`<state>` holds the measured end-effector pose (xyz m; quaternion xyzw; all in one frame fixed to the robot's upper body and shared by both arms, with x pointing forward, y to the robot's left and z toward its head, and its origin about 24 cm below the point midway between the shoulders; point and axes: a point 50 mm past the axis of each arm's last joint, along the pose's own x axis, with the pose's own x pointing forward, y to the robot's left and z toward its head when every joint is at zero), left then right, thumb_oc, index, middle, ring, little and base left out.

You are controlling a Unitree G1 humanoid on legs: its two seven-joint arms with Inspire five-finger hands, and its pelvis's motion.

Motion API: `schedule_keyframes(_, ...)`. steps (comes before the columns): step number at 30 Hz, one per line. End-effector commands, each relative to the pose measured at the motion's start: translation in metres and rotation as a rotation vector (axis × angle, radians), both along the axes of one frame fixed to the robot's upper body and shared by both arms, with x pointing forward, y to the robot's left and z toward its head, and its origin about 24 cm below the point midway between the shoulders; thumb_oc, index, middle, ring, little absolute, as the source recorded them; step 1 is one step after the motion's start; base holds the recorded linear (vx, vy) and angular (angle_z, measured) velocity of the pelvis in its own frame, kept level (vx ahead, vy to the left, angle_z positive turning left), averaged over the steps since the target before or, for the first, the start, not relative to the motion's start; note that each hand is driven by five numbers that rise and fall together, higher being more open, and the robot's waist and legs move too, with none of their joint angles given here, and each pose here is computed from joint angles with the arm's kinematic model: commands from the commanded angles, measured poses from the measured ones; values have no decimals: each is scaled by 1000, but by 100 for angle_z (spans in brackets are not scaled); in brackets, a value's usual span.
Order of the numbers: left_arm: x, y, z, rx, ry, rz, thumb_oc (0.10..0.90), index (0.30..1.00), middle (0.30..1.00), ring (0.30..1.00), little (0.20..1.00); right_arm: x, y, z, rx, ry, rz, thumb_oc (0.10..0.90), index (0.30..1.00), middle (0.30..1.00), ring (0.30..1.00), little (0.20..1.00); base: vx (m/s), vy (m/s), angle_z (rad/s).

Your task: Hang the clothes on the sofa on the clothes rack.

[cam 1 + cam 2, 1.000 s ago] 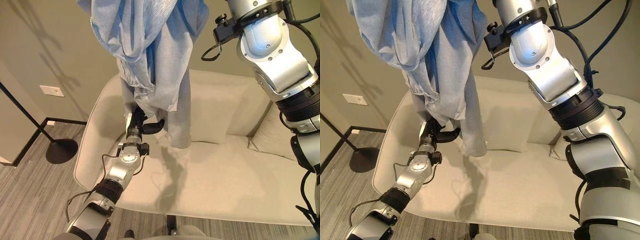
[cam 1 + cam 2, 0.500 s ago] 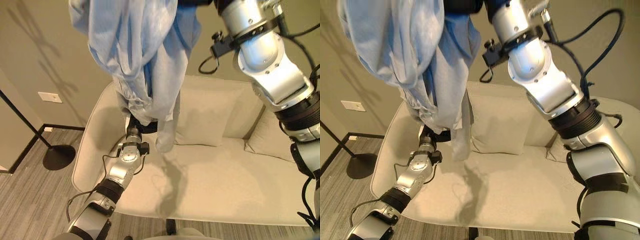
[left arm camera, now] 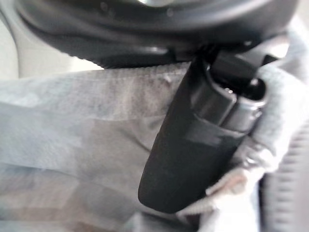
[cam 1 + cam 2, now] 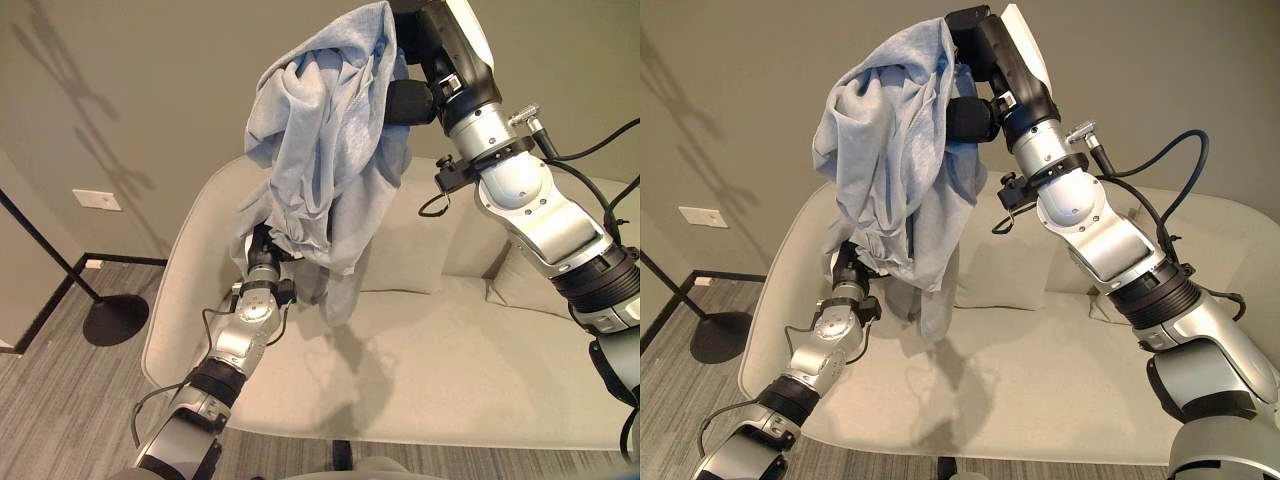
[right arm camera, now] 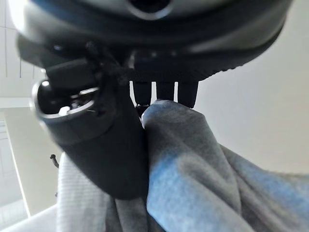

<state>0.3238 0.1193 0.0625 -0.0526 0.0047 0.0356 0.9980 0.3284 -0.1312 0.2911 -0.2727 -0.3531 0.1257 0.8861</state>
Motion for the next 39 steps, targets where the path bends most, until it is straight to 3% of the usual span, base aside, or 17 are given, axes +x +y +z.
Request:
schedule_keyframes(1,10,-16,60,2,-287,-83,400,300,300,300,300,-19,-13,66,120,-260,-7,400,300,300,300,300,0,0,0)
schedule_keyframes(10,9,-14,58,24,-273,-109,400,300,300,300,300,-16,-23,70,143,-277,-71,400,300,300,300,300,0,0,0)
schedule_keyframes(16,5,0,52,75,-252,-110,400,300,300,300,300,-2,-58,59,152,-225,-256,400,300,300,300,300,0,0,0)
schedule_keyframes(19,0,19,50,112,-250,-80,400,300,300,300,300,8,-95,23,157,-92,-404,400,300,300,300,300,-5,-24,6)
schedule_keyframes(23,-3,32,51,134,-251,-57,400,300,300,300,300,7,-111,-4,168,-10,-452,400,300,300,300,300,-5,-20,11)
schedule_keyframes(25,-7,57,61,179,-285,-2,400,300,300,300,300,-3,-127,-55,182,138,-473,400,300,300,300,300,-12,-66,13)
schedule_keyframes(35,-9,104,99,267,-393,129,400,300,300,300,300,-23,-116,-142,282,385,-413,400,300,300,300,300,-18,-71,15)
schedule_keyframes(39,-11,121,121,283,-468,186,400,300,300,300,300,-19,-102,-140,323,365,-355,400,300,300,300,300,-104,-77,30)
